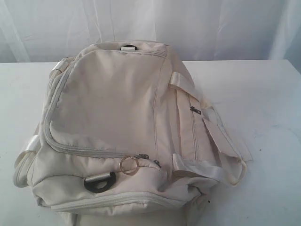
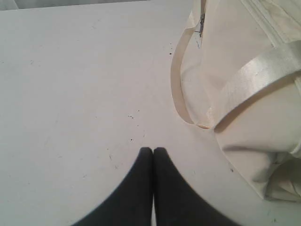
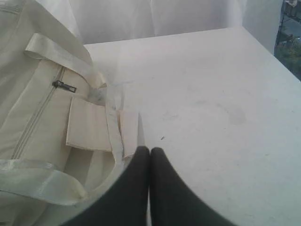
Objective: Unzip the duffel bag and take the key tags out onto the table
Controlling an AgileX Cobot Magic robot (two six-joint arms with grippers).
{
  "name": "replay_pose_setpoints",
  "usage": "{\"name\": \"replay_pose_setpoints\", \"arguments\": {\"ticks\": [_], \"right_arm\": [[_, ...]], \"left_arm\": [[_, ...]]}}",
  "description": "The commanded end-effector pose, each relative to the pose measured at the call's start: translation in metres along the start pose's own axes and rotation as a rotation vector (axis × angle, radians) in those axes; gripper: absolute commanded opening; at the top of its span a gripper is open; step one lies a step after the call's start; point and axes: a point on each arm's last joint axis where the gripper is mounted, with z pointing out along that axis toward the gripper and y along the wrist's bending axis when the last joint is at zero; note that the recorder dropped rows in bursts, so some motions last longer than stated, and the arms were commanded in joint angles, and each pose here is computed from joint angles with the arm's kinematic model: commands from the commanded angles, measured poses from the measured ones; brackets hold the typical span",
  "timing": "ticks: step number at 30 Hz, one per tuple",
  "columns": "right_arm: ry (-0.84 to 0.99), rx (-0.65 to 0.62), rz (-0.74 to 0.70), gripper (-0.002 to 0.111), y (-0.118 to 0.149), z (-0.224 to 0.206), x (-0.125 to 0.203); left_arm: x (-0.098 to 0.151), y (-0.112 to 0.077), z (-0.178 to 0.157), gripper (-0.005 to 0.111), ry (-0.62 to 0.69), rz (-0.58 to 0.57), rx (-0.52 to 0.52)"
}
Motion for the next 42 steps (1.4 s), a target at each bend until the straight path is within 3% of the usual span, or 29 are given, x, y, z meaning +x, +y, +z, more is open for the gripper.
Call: {"name": "replay_pose_setpoints", "arguments": {"ticks": [1,9,12,14,15,16,17,19,20,22,24,26,28,29,30,31,33,36,38,42], "right_arm": [[-0.015,-0.001,-0.002,0.0,0.0,0.0,0.0],[-0.095,-0.004,-0.002,0.0,0.0,0.0,-0.008],[-0.146,-0.012,0.046,0.0,0.001,-0.001,-0.012],[-0.187,-0.032,0.149,0.0,0.001,-0.001,-0.016],[-0.213,-0.05,0.242,0.0,0.002,-0.002,-0.019],[-0.223,-0.054,0.263,0.0,0.002,-0.002,-0.02],[-0.257,-0.057,0.27,0.0,0.002,-0.003,-0.022],[-0.346,-0.062,0.271,0.0,0.001,-0.005,-0.03],[-0.374,-0.064,0.275,0.0,0.001,-0.006,-0.033],[-0.436,-0.092,0.407,0.0,0.0,-0.009,-0.038],[-0.354,-0.1,0.469,0.0,0.001,-0.007,-0.033],[-0.18,-0.091,0.422,0.0,0.008,-0.007,-0.034],[-0.064,-0.092,0.33,0.0,0.013,-0.004,-0.046],[-0.006,-0.116,0.306,0.0,0.019,-0.002,-0.056],[0.046,-0.153,0.274,0.0,0.025,0.0,-0.07],[0.108,-0.191,0.194,0.0,0.032,0.002,-0.079],[0.269,-0.289,0.077,0.0,0.046,0.012,-0.094],[0.479,-0.439,-0.093,0.0,0.065,0.03,-0.114],[0.595,-0.516,-0.198,0.0,0.072,0.046,-0.125],[0.729,-0.616,-0.264,0.0,0.087,0.088,-0.132]], "left_arm": [[-0.001,0.0,0.0,0.0,-0.02,0.009,0.001],[-0.004,0.0,0.0,0.0,-0.057,0.009,-0.005],[-0.009,0.001,0.0,0.0,-0.113,-0.04,-0.008],[-0.018,0.002,-0.002,0.0,-0.212,-0.093,-0.014],[-0.029,0.004,-0.005,0.0,-0.339,-0.153,-0.018],[-0.034,0.005,-0.007,0.0,-0.401,-0.16,-0.021],[-0.049,0.007,-0.015,0.0,-0.585,-0.153,-0.036],[-0.063,0.009,-0.026,0.0,-0.785,-0.145,-0.053],[-0.064,0.01,-0.028,0.0,-0.814,-0.143,-0.056],[-0.074,0.011,-0.033,0.0,-0.782,-0.232,-0.036],[-0.099,0.009,-0.04,0.0,-0.642,-0.317,0.013],[-0.128,0.004,-0.035,0.0,-0.404,-0.162,0.019],[-0.151,0.0,-0.027,0.0,-0.079,-0.013,0.058],[-0.162,-0.005,-0.021,0.0,0.073,0.064,0.132],[-0.175,-0.015,-0.018,0.0,0.192,0.18,0.279],[-0.181,-0.025,-0.013,0.0,0.257,0.207,0.412],[-0.197,-0.045,-0.009,0.0,0.319,0.227,0.725],[-0.219,-0.063,-0.005,0.0,0.302,0.201,1.07],[-0.23,-0.066,0.002,0.0,0.294,0.177,1.14],[-0.238,-0.07,0.008,0.0,0.327,0.213,1.152]]}}
